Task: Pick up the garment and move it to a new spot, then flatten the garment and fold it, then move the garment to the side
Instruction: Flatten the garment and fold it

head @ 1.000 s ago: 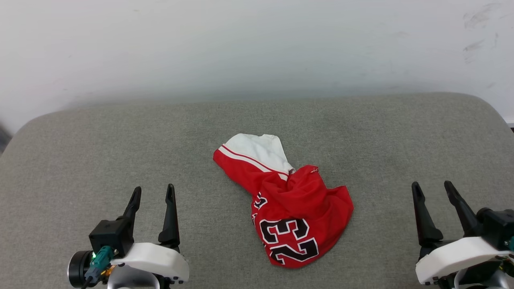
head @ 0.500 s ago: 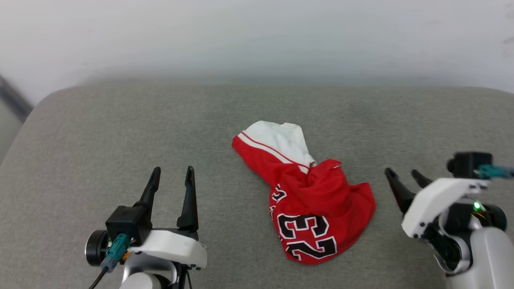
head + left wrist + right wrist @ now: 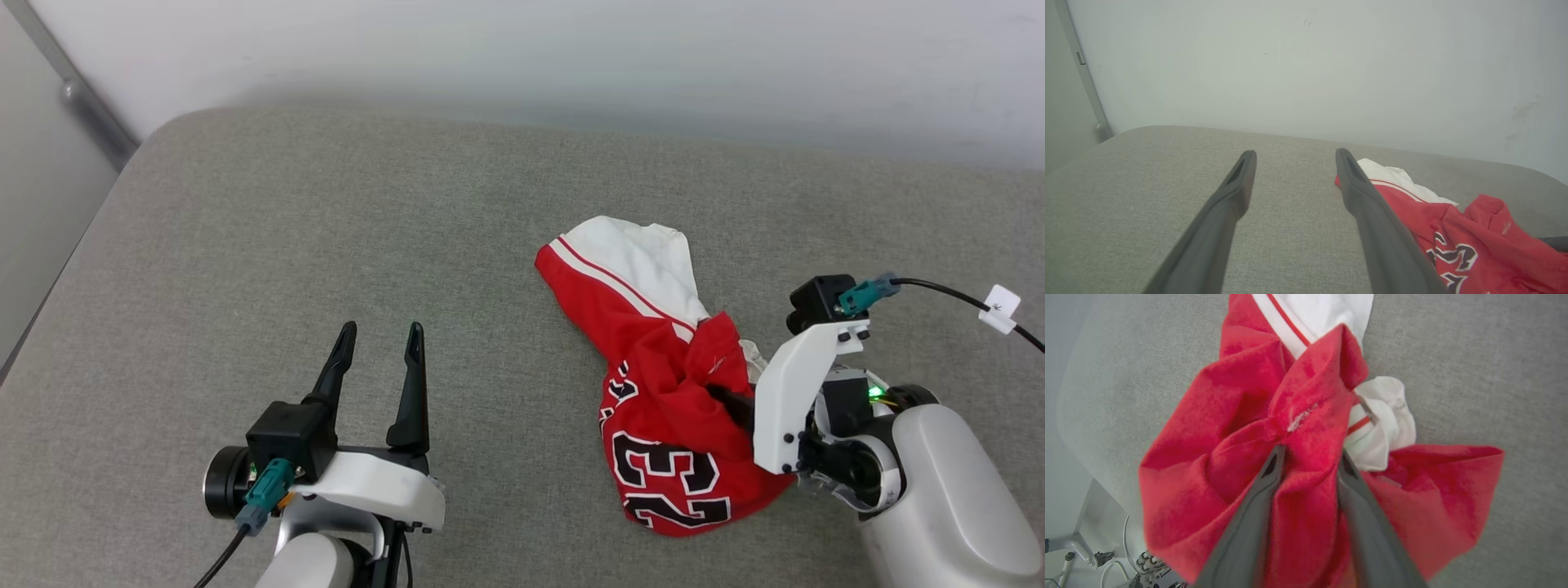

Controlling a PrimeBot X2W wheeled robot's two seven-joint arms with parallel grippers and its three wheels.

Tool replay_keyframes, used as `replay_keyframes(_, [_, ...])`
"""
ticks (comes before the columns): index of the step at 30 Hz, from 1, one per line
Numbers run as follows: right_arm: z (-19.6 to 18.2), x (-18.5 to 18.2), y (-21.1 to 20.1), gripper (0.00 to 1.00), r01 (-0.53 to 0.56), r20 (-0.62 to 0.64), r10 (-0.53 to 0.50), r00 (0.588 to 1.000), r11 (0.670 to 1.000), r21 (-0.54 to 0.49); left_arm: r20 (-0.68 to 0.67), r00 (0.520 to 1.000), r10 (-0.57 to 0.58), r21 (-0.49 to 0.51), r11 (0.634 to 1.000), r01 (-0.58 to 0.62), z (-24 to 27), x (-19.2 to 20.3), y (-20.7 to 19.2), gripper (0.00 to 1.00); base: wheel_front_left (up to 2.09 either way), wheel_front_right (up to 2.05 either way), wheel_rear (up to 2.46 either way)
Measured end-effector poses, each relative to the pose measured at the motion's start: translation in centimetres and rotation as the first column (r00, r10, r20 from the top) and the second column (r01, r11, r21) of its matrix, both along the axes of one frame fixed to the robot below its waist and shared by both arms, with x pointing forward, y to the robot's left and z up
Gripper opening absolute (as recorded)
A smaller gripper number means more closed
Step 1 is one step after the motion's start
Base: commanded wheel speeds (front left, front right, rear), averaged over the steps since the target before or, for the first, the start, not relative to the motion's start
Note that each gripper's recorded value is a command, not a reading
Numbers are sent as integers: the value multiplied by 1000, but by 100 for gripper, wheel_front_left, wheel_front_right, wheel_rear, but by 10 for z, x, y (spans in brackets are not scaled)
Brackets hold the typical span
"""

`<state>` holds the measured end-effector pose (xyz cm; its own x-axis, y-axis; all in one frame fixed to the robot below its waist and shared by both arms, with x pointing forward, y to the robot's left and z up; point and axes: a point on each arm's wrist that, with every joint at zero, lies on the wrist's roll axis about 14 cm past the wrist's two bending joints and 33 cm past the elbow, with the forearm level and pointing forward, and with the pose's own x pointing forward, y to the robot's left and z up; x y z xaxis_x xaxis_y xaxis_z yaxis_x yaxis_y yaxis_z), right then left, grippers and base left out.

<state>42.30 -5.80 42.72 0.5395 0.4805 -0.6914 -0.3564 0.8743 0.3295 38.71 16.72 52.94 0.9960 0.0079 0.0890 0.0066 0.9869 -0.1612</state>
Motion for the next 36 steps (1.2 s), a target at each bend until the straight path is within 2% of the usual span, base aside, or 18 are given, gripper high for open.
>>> replay_keyframes(7, [30,-3,7,0,-46,142,42,989,999,24,4,1000,-21,3,1000,21,1,1,-6,100,0,0,0])
replay_keyframes(12, [45,-29,10,0,-106,231,102,968,994,3,-3,999,-46,6,999,46,1,-1,-13,100,0,0,0])
replay_keyframes(14, [42,-51,13,0,-135,223,131,966,991,4,-1,998,-58,4,998,58,2,-1,-18,100,0,0,0])
replay_keyframes(18, [17,-102,19,0,-185,131,183,974,983,6,-7,997,-79,5,997,79,1,-6,-24,100,0,0,0])
replay_keyframes(22, [-10,-138,19,0,-182,41,181,983,983,13,-5,996,-94,0,996,94,4,-7,-28,100,0,0,0])
replay_keyframes(23, [-15,-143,19,20,-177,30,176,984,984,11,-6,995,-97,0,995,97,4,-9,-29,100,0,0,0])
replay_keyframes(24, [-18,-146,20,49,-167,32,166,986,986,17,-9,995,-98,0,995,98,3,-10,-30,100,0,0,0])
replay_keyframes(25, [-17,-146,22,100,-149,48,148,988,988,34,-13,995,-101,-2,995,101,2,-11,-31,100,0,0,0])
replay_keyframes(29, [-3,-131,22,100,-68,171,51,984,994,91,-15,994,-106,-3,994,106,2,-13,-32,100,0,0,0])
replay_keyframes(36, [47,-108,12,100,22,373,-101,922,978,209,-25,994,-106,3,994,106,0,-19,-32,100,0,0,0])
